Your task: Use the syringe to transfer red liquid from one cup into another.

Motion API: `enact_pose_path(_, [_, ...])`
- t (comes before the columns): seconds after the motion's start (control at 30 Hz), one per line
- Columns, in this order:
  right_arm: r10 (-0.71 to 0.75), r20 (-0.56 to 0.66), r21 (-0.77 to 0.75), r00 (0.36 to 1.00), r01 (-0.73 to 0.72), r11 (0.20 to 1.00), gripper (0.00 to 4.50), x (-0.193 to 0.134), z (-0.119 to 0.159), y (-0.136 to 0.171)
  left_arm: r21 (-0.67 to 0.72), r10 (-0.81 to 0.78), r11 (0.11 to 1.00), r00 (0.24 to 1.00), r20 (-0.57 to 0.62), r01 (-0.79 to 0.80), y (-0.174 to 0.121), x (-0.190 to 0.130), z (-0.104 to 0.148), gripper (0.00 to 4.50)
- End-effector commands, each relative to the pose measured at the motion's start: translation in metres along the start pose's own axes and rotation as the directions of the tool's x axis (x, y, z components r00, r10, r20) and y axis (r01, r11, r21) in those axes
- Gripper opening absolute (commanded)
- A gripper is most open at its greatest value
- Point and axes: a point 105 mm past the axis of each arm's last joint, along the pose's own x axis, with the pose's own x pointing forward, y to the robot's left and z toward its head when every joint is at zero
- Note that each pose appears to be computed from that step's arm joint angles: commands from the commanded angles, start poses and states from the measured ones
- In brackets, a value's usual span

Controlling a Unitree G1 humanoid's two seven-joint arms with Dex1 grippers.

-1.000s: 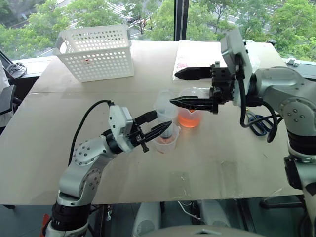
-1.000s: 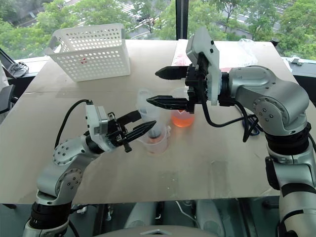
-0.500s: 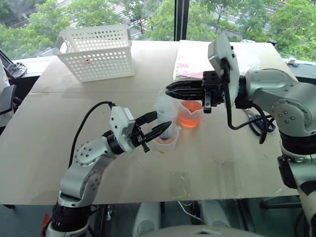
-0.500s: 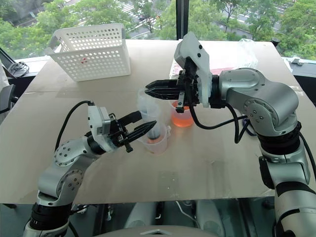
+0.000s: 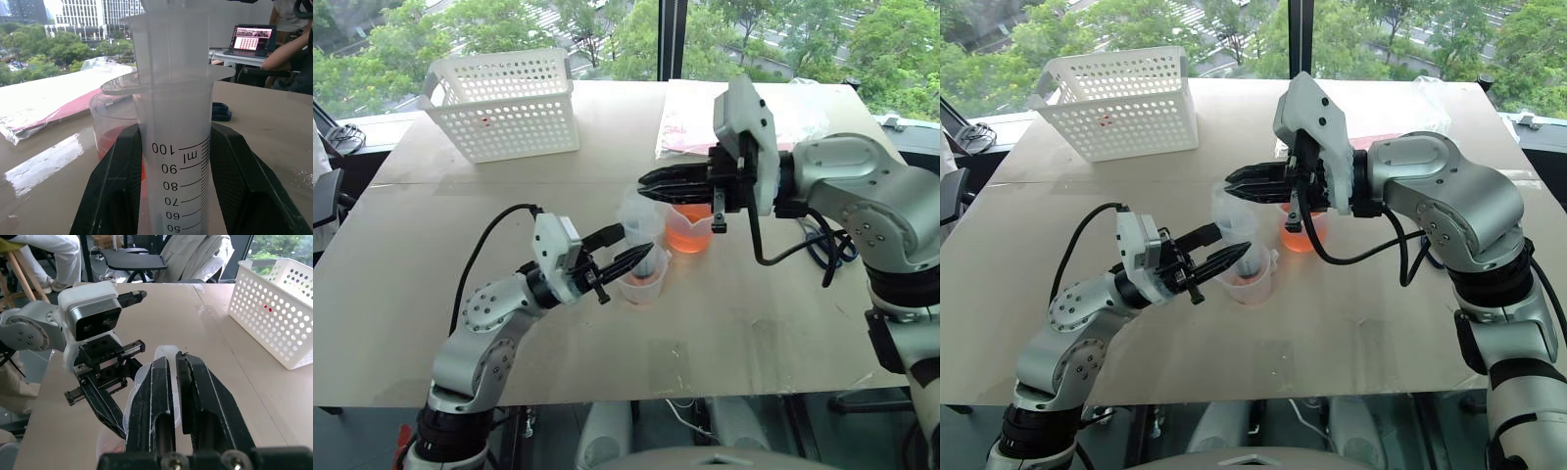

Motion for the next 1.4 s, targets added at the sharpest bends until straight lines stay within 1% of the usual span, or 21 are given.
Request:
enact_pose_path(0.03, [0.091,-0.032,0.041,0.995,-0.090,0.995,0.03,0.009,-0.017,0.015,0.071,-0.049,0.997,0.993,0.108,0.041,-0.008,0.006,0.031,1.45])
enact_pose_path(0.27, [0.136,-0.042,0.101,0.990,-0.132,0.986,0.03,0.014,-0.039,0.019,0.072,-0.032,0.997,0.992,0.124,0.023,-0.005,0.007,0.037,1.45])
enact_pose_path(0.53, [0.175,-0.052,0.118,0.983,-0.168,0.979,0.03,0.014,-0.050,0.026,0.082,-0.025,0.997,0.992,0.122,0.015,-0.002,0.007,0.039,1.45])
enact_pose_path(0.73, [0.179,-0.059,0.130,0.982,-0.170,0.977,0.03,0.014,-0.054,0.027,0.090,-0.023,0.996,0.992,0.124,0.012,0.002,0.006,0.044,1.45])
enact_pose_path(0.83, [0.164,-0.038,0.130,0.986,-0.158,0.979,0.03,0.014,-0.052,0.025,0.098,-0.028,0.995,0.992,0.120,0.017,0.002,0.006,0.046,1.45])
enact_pose_path(0.93, [0.152,0.060,0.105,0.987,-0.158,0.982,0.03,0.007,-0.037,0.018,0.096,-0.011,0.995,0.994,0.105,0.001,0.005,0.004,0.048,1.45])
enact_pose_path(0.97, [0.129,0.079,0.091,0.989,-0.136,0.987,0.03,0.004,-0.034,0.014,0.096,-0.005,0.995,0.995,0.099,-0.004,0.006,0.004,0.050,1.45])
enact_pose_path(1.0, [0.112,0.087,0.082,0.990,-0.119,0.989,0.74,0.002,-0.033,0.011,0.096,-0.002,0.995,0.995,0.096,-0.007,0.007,0.003,0.050,1.45])
enact_pose_path(1.03, [0.106,0.091,0.077,0.990,-0.113,0.991,0.90,-0.001,-0.034,0.009,0.091,0.005,0.996,0.995,0.095,-0.014,0.008,0.003,0.052,1.45])
enact_pose_path(1.07, [0.092,0.101,0.075,0.991,-0.100,0.992,1.23,-0.005,-0.033,0.007,0.086,0.010,0.996,0.995,0.098,-0.019,0.010,0.003,0.054,1.45])
enact_pose_path(1.1, [0.077,0.115,0.074,0.990,-0.086,0.994,1.77,-0.010,-0.032,0.004,0.084,0.012,0.996,0.995,0.100,-0.021,0.011,0.004,0.057,1.45])
enact_pose_path(1.13, [0.066,0.126,0.073,0.990,-0.076,0.995,2.03,-0.013,-0.032,0.003,0.082,0.014,0.996,0.995,0.101,-0.022,0.012,0.005,0.060,1.45])
enact_pose_path(1.17, [0.054,0.134,0.070,0.990,-0.064,0.995,2.63,-0.016,-0.031,0.001,0.081,0.014,0.996,0.995,0.102,-0.022,0.012,0.005,0.061,1.45])
enact_pose_path(1.2, [0.039,0.143,0.066,0.989,-0.049,0.997,3.00,-0.020,-0.030,-0.001,0.077,0.018,0.997,0.994,0.110,-0.026,0.014,0.005,0.065,1.45])
enact_pose_path(1.23, [0.015,0.156,0.062,0.988,-0.024,0.998,3.22,-0.027,-0.027,-0.004,0.068,0.026,0.997,0.992,0.120,-0.034,0.016,0.006,0.069,1.45])
enact_pose_path(1.27, [-0.002,0.164,0.059,0.986,-0.008,0.998,3.70,-0.032,-0.025,-0.005,0.062,0.032,0.997,0.992,0.126,-0.040,0.017,0.006,0.072,1.45])
enact_pose_path(1.33, [-0.014,0.179,0.079,0.984,0.000,0.997,4.48,-0.047,-0.022,-0.004,0.027,0.052,0.998,0.988,0.147,-0.057,0.021,0.007,0.081,1.45])
enact_pose_path(1.4, [0.009,0.167,0.083,0.986,-0.023,0.996,4.48,-0.062,-0.023,0.005,-0.044,0.088,0.996,0.979,0.181,-0.081,0.028,0.007,0.093,1.45])
